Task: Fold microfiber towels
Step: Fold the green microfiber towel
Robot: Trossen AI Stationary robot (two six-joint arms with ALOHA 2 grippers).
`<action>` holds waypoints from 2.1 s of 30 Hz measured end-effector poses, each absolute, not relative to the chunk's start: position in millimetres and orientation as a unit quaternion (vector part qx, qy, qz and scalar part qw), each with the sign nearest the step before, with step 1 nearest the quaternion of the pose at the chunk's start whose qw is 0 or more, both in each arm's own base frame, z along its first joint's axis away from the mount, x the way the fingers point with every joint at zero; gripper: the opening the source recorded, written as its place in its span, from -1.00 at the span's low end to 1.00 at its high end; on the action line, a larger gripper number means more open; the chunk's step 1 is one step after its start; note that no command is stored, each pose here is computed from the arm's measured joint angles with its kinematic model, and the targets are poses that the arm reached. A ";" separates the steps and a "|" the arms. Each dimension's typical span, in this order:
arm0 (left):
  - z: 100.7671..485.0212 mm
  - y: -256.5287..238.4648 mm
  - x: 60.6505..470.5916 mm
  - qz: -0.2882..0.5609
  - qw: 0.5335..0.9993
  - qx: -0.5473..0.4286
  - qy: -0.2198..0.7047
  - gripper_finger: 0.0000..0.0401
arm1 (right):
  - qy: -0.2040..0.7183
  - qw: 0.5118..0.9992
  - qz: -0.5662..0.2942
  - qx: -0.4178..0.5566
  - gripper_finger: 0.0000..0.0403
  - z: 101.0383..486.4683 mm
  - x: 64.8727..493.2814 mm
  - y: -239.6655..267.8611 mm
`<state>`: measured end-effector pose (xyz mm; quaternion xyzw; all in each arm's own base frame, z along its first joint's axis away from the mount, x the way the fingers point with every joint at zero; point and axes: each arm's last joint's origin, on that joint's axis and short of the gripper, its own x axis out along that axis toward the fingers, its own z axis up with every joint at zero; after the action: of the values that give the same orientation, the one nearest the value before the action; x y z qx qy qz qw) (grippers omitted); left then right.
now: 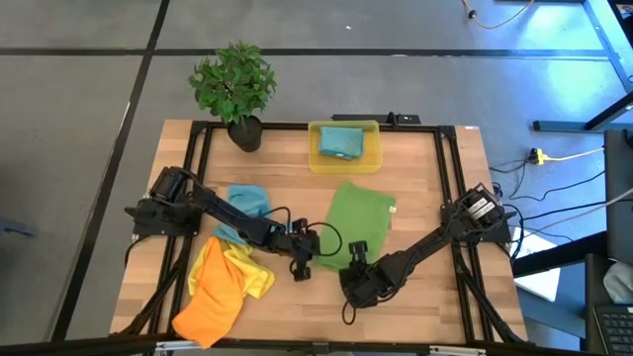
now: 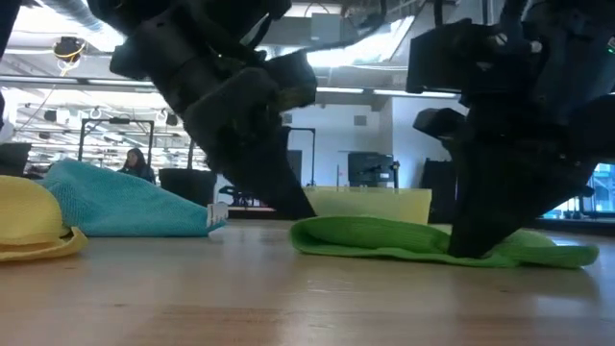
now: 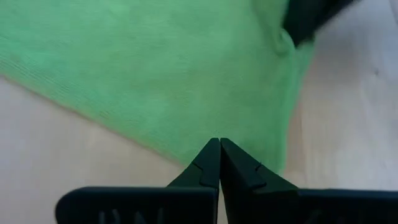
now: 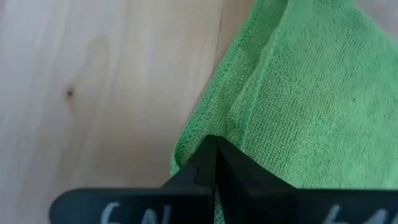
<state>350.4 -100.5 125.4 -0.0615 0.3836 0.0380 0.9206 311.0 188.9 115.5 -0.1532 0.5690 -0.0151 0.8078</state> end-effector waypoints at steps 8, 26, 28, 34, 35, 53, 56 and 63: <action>97.2 -107.6 363.9 0.010 0.928 -0.081 0.363 -1.00 | 0.591 0.789 -0.034 -0.163 -0.96 122.7 310.9 188.4; 95.2 -104.3 363.9 0.017 0.924 -0.084 0.372 -1.00 | 0.643 0.754 -0.012 -0.135 -0.96 133.1 297.3 205.1; 95.0 -104.3 363.8 0.019 0.924 -0.087 0.372 -1.00 | 0.646 0.751 -0.012 -0.138 -0.96 133.1 294.4 207.4; 94.5 -103.8 363.8 0.020 0.924 -0.090 0.372 -1.00 | 0.669 0.732 0.001 -0.128 -0.96 139.0 289.2 213.6; 94.5 -103.8 363.8 0.021 0.924 -0.090 0.372 -1.00 | 0.674 0.728 0.007 -0.124 -0.96 141.5 288.4 215.9; 93.4 -102.5 363.3 0.021 0.922 -0.092 0.376 -1.00 | 0.603 0.788 -0.014 -0.124 -0.96 150.2 297.6 229.8; 93.4 -102.4 363.3 0.020 0.922 -0.093 0.376 -1.00 | 0.605 0.785 -0.012 -0.131 -0.96 148.2 299.8 225.0; 97.2 -103.5 367.0 0.019 0.923 -0.092 0.373 -1.00 | 0.613 0.777 -0.025 -0.140 -0.96 148.0 303.0 216.0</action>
<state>367.0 -103.5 97.2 -0.0916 0.3733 0.0187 0.9230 303.0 216.0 148.0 -0.1397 0.6133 -0.0251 0.7770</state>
